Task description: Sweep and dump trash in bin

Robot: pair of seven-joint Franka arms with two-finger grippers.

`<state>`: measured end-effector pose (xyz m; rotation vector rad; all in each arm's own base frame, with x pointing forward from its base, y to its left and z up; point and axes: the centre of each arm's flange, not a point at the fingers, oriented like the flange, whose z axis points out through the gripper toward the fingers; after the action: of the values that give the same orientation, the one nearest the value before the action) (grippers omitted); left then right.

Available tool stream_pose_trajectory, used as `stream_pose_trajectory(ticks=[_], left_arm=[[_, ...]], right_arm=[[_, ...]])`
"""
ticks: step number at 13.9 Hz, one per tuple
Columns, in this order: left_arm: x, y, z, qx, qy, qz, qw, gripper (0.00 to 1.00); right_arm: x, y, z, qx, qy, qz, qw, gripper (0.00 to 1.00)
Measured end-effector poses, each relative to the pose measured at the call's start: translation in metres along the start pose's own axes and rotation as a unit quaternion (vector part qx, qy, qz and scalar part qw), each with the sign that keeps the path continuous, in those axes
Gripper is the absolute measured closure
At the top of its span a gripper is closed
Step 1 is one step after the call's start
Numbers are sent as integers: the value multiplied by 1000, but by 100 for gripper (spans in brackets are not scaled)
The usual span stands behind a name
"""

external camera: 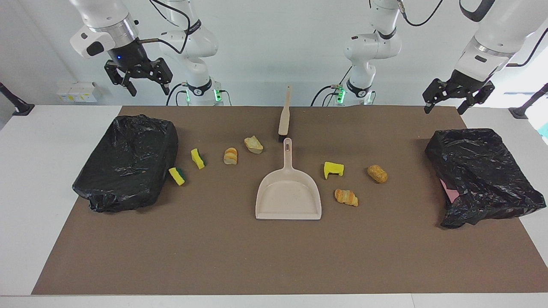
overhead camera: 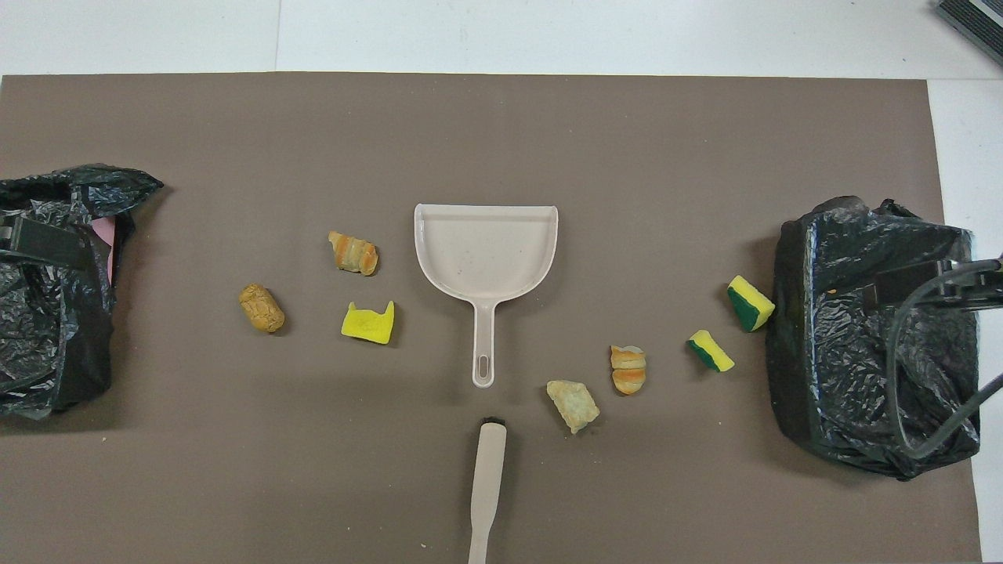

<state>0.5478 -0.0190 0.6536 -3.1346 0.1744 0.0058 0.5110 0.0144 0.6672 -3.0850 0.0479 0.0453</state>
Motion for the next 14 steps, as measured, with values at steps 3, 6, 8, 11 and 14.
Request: stream_pose_trajectory(ticks=[3,6,8,11,14], left_arm=[[-2,0,1,0,-6,0,1000,0],[-2,2,1,0,-6,4,1000,0],[-2,4,2,0,-7,7,1000,0],[-2,6,4,-1,-9,28,1000,0],[-3,11,10,-2,-16,58,998,0]], right_arm=[[0,0,0,0,-1,0,1000,0],[-1,0,1,0,-3,0,1000,0],[-2,0,1,0,-7,0,1000,0],[-2,0,1,0,-7,0,1000,0],[-2,0,1,0,-8,0,1000,0]])
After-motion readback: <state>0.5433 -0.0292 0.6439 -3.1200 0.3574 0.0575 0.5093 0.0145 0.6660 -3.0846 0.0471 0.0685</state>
